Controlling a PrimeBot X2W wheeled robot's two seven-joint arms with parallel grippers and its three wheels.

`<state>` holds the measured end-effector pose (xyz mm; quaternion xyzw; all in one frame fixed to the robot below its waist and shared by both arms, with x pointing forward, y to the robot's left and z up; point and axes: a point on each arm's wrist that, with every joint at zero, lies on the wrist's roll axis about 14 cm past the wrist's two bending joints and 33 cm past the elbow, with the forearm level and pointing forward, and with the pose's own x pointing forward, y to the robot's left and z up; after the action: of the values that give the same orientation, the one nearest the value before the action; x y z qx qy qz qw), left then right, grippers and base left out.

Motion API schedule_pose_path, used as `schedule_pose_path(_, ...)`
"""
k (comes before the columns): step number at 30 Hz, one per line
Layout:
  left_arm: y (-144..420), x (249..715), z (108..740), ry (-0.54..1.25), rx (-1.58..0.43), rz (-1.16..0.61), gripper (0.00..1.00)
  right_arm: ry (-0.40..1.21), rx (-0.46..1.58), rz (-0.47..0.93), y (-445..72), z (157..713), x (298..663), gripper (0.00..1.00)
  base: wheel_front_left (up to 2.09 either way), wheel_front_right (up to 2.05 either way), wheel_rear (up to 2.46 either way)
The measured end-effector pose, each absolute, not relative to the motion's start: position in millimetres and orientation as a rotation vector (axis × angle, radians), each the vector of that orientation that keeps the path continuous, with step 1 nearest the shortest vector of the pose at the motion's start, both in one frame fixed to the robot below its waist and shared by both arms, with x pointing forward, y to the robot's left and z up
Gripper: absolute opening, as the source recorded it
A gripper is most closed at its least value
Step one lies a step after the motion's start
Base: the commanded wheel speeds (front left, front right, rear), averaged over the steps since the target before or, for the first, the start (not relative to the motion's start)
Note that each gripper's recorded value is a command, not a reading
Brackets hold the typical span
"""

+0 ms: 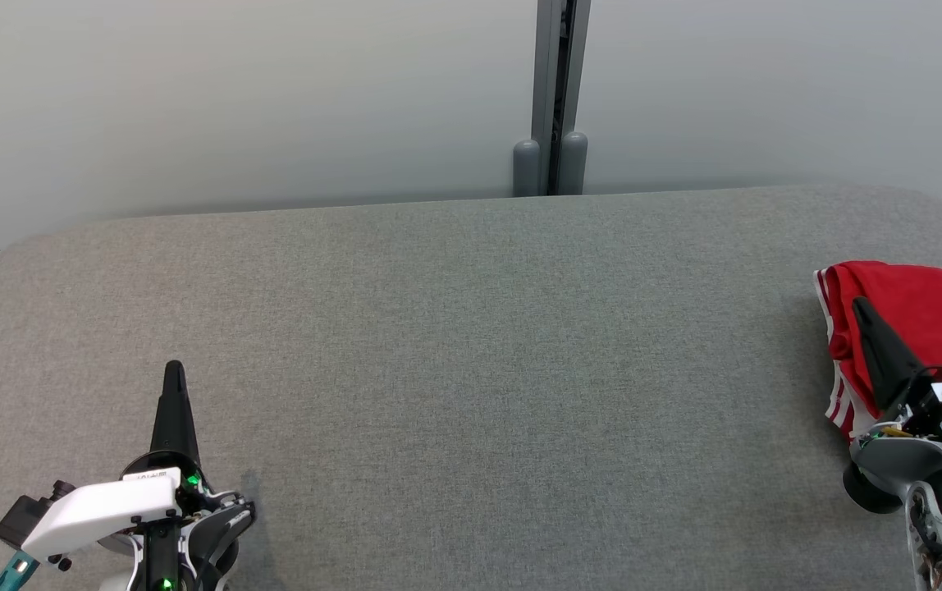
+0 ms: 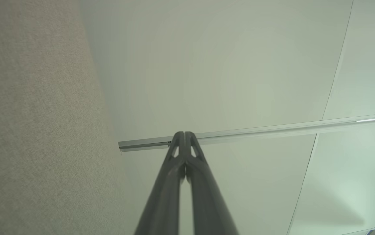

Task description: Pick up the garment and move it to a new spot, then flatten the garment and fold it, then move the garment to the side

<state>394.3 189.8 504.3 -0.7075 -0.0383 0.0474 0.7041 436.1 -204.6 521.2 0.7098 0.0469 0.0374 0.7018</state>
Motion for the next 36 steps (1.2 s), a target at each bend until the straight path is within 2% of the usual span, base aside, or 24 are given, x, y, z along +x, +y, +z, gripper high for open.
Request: schedule_pose_path(36,189.8,394.3,504.4,-0.085,-1.574,0.106,0.0,0.104,1.579,0.082,-205.0,521.1,436.0,0.0,0.0,0.0,0.0)
